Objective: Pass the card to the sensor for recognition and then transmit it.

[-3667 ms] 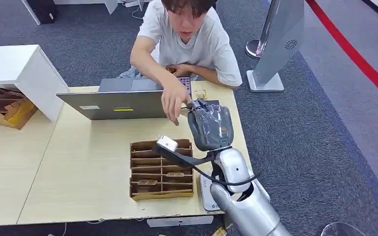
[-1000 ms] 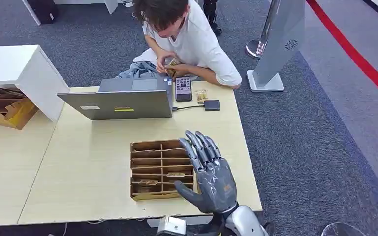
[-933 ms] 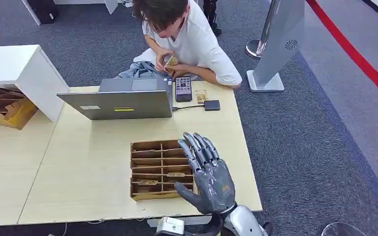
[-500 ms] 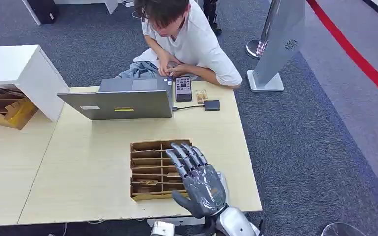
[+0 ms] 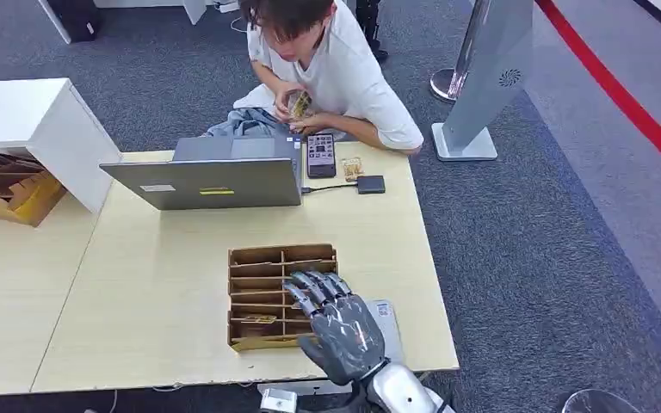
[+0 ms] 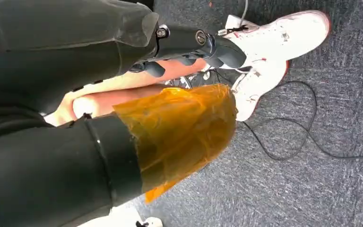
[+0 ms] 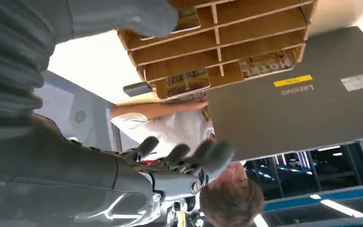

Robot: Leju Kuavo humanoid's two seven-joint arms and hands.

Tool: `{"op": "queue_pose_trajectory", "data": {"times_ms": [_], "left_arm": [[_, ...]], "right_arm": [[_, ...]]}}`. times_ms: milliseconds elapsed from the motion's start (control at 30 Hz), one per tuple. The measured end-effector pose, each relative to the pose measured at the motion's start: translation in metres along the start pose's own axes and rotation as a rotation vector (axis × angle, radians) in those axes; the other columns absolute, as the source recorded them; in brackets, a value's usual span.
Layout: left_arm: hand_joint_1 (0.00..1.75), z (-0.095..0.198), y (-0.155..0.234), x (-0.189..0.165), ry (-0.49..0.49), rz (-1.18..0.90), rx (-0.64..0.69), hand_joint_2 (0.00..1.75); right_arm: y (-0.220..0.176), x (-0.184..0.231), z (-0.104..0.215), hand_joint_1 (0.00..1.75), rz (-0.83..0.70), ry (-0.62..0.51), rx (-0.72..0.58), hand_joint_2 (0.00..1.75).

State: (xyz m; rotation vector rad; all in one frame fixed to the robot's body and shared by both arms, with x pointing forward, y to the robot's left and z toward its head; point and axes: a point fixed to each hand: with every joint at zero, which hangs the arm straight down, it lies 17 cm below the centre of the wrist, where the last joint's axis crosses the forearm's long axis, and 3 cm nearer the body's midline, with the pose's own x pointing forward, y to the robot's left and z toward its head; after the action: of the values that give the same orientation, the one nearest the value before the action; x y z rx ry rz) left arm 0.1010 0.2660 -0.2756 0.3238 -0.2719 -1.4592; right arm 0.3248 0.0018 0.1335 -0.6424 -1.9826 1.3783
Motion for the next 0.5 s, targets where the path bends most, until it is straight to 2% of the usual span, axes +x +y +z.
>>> {"op": "queue_pose_trajectory", "data": {"times_ms": [500], "left_arm": [[0.0, 0.0, 0.002, 0.001, -0.005, -0.016, 0.0, 0.0]], "right_arm": [[0.018, -0.012, 0.002, 0.66, 0.015, 0.024, 0.051, 1.75]]}}
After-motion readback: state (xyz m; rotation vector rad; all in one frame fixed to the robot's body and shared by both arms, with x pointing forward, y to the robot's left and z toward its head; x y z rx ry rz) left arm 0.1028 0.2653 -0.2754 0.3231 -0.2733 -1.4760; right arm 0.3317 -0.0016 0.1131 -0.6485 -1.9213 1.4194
